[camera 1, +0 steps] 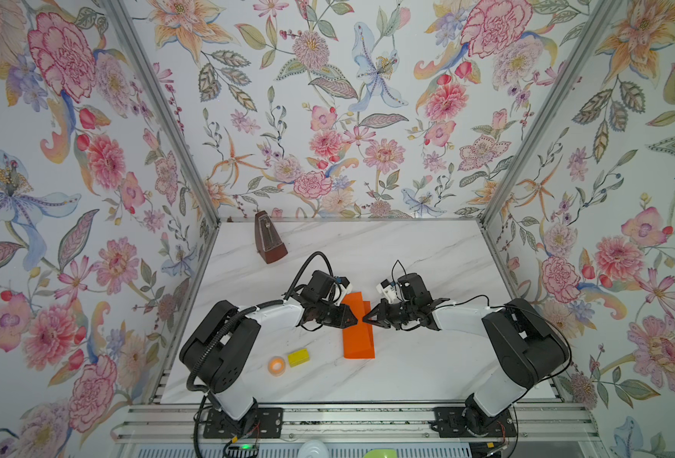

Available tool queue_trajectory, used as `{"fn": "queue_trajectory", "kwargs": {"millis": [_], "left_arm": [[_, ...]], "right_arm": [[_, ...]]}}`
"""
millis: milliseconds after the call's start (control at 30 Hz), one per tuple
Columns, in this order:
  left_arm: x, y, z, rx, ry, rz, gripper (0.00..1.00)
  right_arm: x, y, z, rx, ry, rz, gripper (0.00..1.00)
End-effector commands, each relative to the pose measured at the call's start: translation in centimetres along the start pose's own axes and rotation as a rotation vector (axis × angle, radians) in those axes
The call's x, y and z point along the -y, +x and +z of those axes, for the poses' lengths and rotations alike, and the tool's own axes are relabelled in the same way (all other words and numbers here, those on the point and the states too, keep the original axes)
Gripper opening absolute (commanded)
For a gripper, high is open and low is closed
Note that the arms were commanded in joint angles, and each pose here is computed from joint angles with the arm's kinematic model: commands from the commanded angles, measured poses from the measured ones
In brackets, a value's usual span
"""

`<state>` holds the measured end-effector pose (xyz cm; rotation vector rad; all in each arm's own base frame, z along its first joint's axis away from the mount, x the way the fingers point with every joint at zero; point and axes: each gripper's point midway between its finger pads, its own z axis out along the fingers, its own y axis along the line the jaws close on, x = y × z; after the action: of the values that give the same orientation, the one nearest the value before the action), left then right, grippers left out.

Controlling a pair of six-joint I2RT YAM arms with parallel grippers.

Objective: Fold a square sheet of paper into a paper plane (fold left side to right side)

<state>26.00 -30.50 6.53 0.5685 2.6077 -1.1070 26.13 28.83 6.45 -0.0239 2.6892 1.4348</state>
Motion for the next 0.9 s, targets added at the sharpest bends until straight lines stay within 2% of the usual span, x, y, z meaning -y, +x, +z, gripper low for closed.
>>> {"fn": "queue_trajectory", "kwargs": {"millis": [0, 267, 533, 867], "left_arm": [[1.0, -0.5, -0.5, 0.018, 0.013, 0.017, 0.21], [0.5, -0.7, -1.2, 0.043, -0.039, 0.019, 0.22], [-0.4, -0.9, -2.0, 0.046, -0.119, 0.032, 0.28], [-2.2, 0.2, -1.1, 0.002, -0.18, 0.013, 0.51]], "right_arm": [[-0.7, -0.3, -0.6, 0.015, 0.021, -0.041, 0.0], [1.1, 0.0, -0.7, 0.022, 0.077, -0.018, 0.0], [2.2, 0.0, -0.5, 0.025, 0.108, 0.0, 0.0], [3.9, 0.9, 0.2, 0.005, 0.139, 0.034, 0.0]]}}
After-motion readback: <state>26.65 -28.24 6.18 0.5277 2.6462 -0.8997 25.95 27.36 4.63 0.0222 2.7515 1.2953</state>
